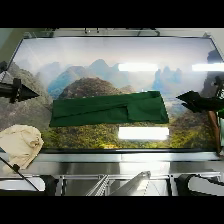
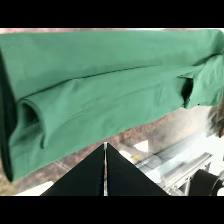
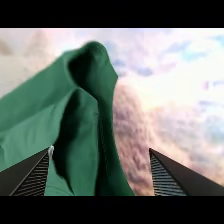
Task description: Fold the shirts.
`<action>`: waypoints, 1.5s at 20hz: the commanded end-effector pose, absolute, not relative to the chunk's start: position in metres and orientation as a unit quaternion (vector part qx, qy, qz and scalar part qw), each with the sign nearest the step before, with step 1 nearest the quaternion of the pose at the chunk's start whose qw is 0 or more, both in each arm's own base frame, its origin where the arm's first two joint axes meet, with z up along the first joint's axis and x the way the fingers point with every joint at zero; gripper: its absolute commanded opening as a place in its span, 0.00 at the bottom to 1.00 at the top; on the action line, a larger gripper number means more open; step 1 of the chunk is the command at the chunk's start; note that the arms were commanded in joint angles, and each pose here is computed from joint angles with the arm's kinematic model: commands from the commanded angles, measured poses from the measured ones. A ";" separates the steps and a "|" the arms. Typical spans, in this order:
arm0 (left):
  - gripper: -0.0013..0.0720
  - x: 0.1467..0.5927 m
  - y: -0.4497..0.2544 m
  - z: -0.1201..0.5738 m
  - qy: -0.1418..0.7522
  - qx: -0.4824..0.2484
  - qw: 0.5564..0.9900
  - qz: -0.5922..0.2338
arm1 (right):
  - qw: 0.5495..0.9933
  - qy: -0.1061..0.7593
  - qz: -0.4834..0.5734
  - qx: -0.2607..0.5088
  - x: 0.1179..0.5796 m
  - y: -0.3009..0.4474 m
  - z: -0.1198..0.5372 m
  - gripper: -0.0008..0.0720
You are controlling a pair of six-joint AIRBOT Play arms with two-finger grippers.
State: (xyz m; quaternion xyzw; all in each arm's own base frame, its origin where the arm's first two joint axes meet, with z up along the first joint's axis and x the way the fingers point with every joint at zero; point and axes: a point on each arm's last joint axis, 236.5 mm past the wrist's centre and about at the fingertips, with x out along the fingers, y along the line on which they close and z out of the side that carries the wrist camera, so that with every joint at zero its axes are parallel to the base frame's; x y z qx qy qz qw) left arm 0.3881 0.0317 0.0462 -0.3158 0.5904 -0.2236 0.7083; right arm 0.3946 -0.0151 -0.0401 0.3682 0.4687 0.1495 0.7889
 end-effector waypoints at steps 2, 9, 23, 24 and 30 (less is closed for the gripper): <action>0.05 0.387 0.001 0.057 0.593 -0.287 0.708 -0.254 | 0.741 0.525 0.185 0.376 0.393 0.021 -0.077 0.98; 0.04 0.396 -0.052 0.054 0.599 -0.245 0.705 -0.292 | 0.689 0.554 0.246 0.396 0.406 0.082 -0.096 0.98; 0.05 0.383 -0.258 -0.076 0.662 -0.082 0.657 -0.350 | 0.680 0.521 0.322 0.405 0.409 0.098 -0.019 0.03; 0.05 0.377 -0.270 -0.090 0.672 -0.074 0.648 -0.351 | 0.688 0.509 0.326 0.402 0.407 0.091 -0.003 0.03; 0.05 0.365 -0.350 -0.119 0.685 -0.025 0.611 -0.396 | 0.716 0.464 0.366 0.371 0.381 0.075 0.072 0.03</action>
